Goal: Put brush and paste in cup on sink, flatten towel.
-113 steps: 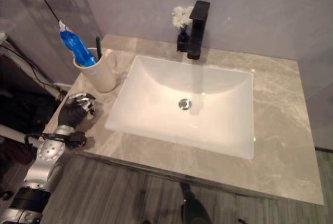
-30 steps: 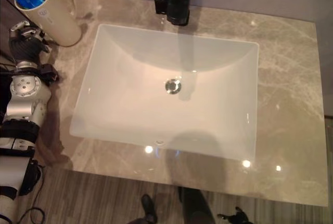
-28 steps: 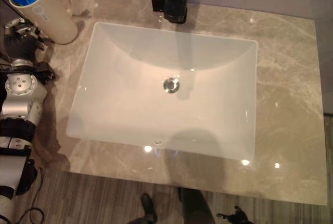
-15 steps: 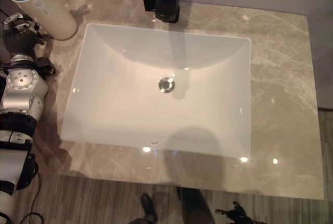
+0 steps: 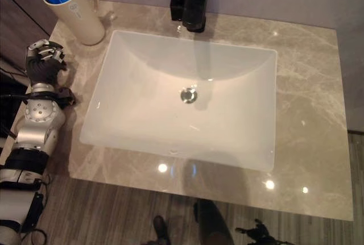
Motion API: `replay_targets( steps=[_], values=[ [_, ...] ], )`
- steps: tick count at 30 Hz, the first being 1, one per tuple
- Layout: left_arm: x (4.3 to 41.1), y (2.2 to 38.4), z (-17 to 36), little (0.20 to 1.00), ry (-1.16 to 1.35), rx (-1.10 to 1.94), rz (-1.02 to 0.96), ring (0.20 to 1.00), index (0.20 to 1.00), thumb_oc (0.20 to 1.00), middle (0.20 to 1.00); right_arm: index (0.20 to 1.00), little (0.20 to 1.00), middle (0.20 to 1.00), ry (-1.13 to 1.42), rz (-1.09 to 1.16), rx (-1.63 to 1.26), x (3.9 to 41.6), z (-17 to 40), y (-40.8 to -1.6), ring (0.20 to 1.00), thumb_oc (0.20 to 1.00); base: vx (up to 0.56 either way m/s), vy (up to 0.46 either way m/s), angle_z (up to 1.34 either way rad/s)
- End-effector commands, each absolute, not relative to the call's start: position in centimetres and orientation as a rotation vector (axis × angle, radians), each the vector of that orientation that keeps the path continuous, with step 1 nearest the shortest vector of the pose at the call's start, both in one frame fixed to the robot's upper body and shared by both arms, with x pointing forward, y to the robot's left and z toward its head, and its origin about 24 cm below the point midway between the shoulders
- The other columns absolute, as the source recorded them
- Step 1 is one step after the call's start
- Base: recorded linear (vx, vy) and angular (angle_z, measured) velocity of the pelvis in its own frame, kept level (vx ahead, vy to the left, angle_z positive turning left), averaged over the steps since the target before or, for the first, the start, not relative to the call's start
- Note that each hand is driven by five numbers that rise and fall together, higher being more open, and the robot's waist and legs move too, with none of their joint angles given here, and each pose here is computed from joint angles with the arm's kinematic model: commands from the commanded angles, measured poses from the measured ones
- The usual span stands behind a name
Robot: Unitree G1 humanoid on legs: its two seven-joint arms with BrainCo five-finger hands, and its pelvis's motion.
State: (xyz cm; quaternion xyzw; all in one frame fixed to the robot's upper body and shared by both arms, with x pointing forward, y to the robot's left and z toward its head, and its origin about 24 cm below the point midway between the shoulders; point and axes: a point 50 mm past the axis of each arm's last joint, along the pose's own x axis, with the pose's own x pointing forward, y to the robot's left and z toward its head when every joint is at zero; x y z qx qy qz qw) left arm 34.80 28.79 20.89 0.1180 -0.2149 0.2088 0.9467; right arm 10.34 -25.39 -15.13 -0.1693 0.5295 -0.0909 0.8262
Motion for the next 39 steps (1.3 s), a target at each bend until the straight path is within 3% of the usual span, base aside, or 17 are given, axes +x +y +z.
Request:
replay_targets(
  steps=[1, 24, 39],
  values=[
    [34.7, 29.1, 20.7, 0.2, -0.448, 0.247, 0.43, 0.2, 0.2, 0.2, 0.2, 1.0, 1.0, 1.0, 1.202, -0.187, -0.389, 7.9, -15.7, -25.6, 1.0, 1.0, 0.0, 0.0, 0.0],
    [37.0, 30.7, 27.1, 0.2, -0.497, 0.187, 0.555, 0.2, 0.2, 0.2, 0.2, 1.0, 1.0, 1.0, 1.15, -0.24, -0.405, 8.6, -15.1, -26.8, 1.0, 1.0, 0.02, -0.016, -0.02],
    [36.8, 33.2, 26.5, 0.2, -0.402, 0.246, 0.65, 0.2, 0.2, 0.2, 0.2, 1.0, 1.0, 1.0, 1.13, -0.231, -0.422, 9.0, -14.9, -26.7, 1.0, 1.0, 0.01, -0.006, -0.01]
  ],
)
